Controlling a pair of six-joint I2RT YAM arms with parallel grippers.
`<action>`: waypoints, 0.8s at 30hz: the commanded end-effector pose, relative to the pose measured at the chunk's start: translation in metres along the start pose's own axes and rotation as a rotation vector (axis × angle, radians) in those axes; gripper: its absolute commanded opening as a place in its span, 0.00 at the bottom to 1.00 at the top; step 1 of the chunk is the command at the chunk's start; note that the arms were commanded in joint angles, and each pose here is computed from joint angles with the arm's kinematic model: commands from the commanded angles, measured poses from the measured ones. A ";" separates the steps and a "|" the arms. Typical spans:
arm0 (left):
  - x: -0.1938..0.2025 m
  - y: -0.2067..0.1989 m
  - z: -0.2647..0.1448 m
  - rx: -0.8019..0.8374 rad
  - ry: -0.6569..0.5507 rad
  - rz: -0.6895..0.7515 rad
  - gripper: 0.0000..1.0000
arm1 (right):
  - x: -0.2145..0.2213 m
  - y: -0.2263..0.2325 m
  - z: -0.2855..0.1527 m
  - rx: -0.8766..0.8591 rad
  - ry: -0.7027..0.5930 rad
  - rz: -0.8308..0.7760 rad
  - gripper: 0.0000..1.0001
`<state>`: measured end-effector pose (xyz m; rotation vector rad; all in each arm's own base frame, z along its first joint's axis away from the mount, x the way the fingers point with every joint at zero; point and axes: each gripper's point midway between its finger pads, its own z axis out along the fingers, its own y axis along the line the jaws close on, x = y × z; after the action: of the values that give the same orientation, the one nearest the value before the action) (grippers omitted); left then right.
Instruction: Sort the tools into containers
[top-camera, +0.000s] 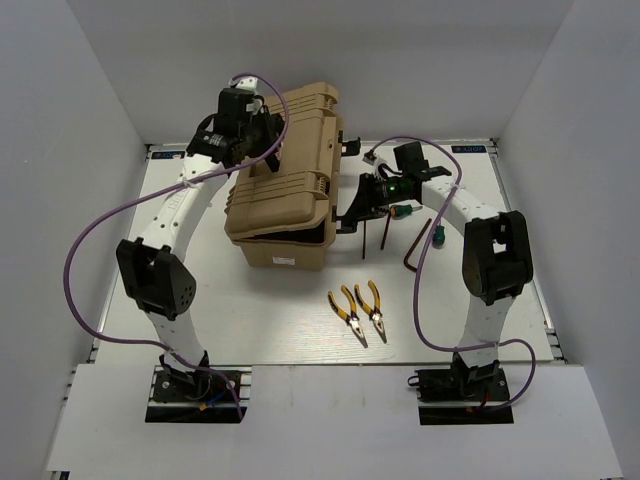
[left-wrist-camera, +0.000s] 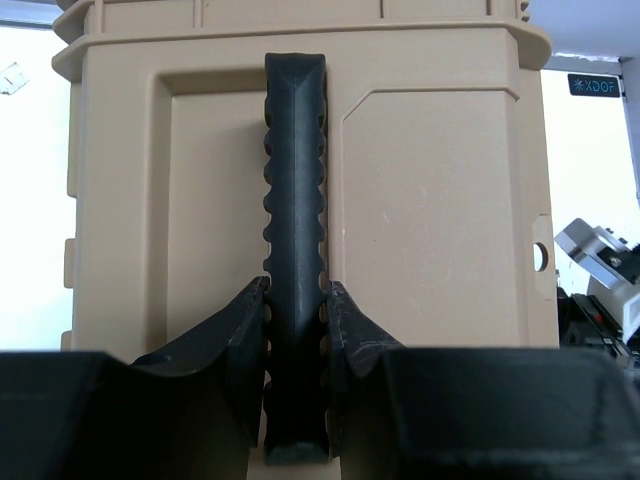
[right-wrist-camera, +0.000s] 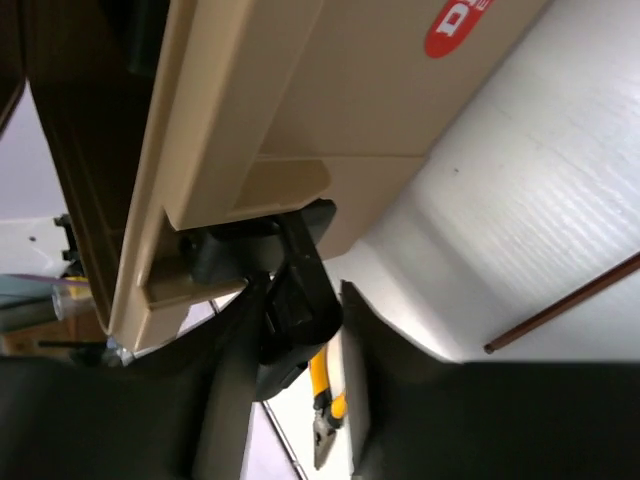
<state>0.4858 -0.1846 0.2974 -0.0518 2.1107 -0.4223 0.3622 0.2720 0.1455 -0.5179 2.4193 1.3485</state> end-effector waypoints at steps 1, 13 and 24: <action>-0.094 -0.046 -0.089 0.185 -0.311 -0.028 0.00 | -0.003 0.003 0.000 0.017 0.003 -0.002 0.31; -0.121 0.039 -0.129 -0.063 -0.421 -0.055 0.00 | -0.008 -0.007 -0.020 0.103 -0.031 -0.018 0.00; -0.092 0.125 -0.141 -0.289 -0.392 -0.075 0.00 | -0.009 -0.019 -0.031 0.137 -0.050 0.011 0.00</action>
<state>0.4411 -0.0618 0.3355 -0.3004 2.0117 -0.2882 0.3657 0.2642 0.1426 -0.4513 2.4648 1.2900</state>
